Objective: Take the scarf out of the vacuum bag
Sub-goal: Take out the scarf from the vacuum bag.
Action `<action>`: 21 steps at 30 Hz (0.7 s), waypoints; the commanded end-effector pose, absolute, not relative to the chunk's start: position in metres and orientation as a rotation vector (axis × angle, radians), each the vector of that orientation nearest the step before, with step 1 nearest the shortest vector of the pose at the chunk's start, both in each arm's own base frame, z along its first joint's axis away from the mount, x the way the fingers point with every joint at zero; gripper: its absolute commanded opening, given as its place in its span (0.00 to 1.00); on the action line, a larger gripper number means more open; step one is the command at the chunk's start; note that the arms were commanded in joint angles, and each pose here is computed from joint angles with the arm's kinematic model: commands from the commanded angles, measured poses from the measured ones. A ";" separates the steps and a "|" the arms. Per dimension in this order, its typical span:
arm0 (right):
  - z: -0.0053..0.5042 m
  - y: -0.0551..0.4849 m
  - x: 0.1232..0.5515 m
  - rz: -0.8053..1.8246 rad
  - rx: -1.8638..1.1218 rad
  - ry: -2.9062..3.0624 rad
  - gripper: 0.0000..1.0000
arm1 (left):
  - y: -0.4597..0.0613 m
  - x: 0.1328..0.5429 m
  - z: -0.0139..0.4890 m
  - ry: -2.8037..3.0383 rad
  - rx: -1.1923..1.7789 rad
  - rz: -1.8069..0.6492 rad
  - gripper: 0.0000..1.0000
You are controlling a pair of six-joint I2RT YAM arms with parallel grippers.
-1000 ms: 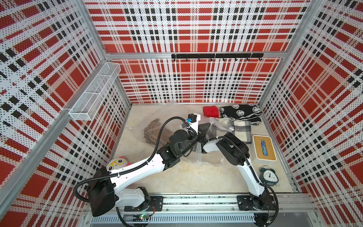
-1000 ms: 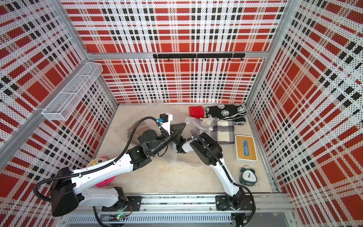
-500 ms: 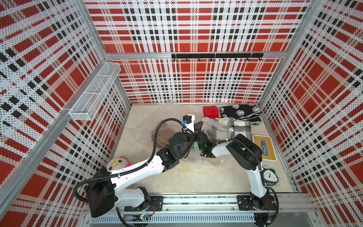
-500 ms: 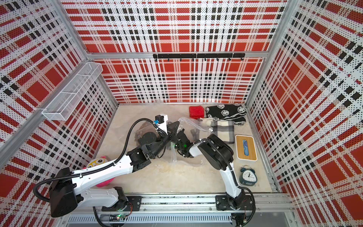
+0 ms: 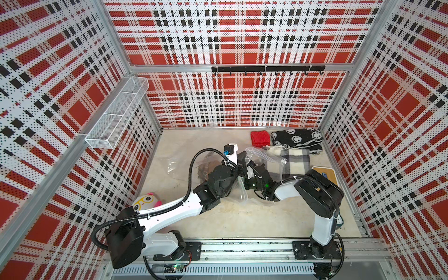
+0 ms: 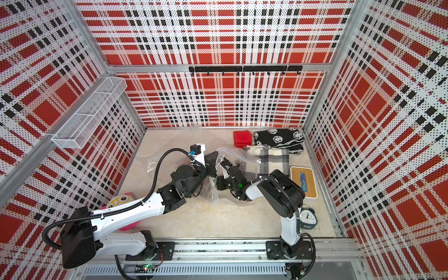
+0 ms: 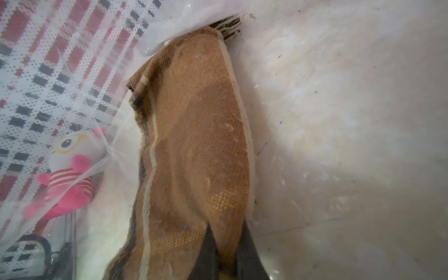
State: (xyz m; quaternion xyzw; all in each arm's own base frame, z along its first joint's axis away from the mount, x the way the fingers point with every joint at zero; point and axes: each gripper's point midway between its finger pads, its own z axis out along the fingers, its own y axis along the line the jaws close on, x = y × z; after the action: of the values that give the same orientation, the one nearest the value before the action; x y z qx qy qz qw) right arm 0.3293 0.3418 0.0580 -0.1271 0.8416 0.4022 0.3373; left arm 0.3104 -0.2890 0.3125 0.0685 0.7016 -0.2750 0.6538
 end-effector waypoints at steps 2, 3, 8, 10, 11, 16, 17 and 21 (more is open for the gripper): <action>0.081 0.331 0.332 1.033 -0.332 2.126 0.00 | -0.276 0.315 0.313 1.578 0.117 -0.600 0.00; 0.081 0.328 0.332 1.029 -0.327 2.129 0.00 | -0.276 0.316 0.311 1.582 0.117 -0.599 0.00; 0.084 0.314 0.330 1.013 -0.316 2.127 0.00 | -0.269 0.321 0.302 1.597 0.098 -0.587 0.00; 0.085 0.309 0.327 0.998 -0.319 2.131 0.00 | -0.266 0.323 0.298 1.604 0.091 -0.589 0.00; 0.085 0.307 0.327 0.987 -0.318 2.131 0.00 | -0.265 0.323 0.298 1.602 0.086 -0.593 0.00; 0.084 0.294 0.322 0.961 -0.316 2.145 0.00 | -0.262 0.323 0.293 1.601 0.078 -0.606 0.00; 0.083 0.293 0.321 0.962 -0.318 2.148 0.01 | -0.263 0.323 0.292 1.603 0.079 -0.612 0.00; 0.083 0.288 0.319 0.968 -0.310 2.144 0.06 | -0.264 0.323 0.284 1.615 0.076 -0.620 0.00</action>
State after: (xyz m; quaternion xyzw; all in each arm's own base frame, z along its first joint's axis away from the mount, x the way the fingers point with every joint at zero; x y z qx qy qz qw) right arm 0.3151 0.2919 0.0677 -0.1190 0.8499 0.3738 0.3518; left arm 0.3216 -0.2700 0.2856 0.0456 0.7140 -0.2694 0.6446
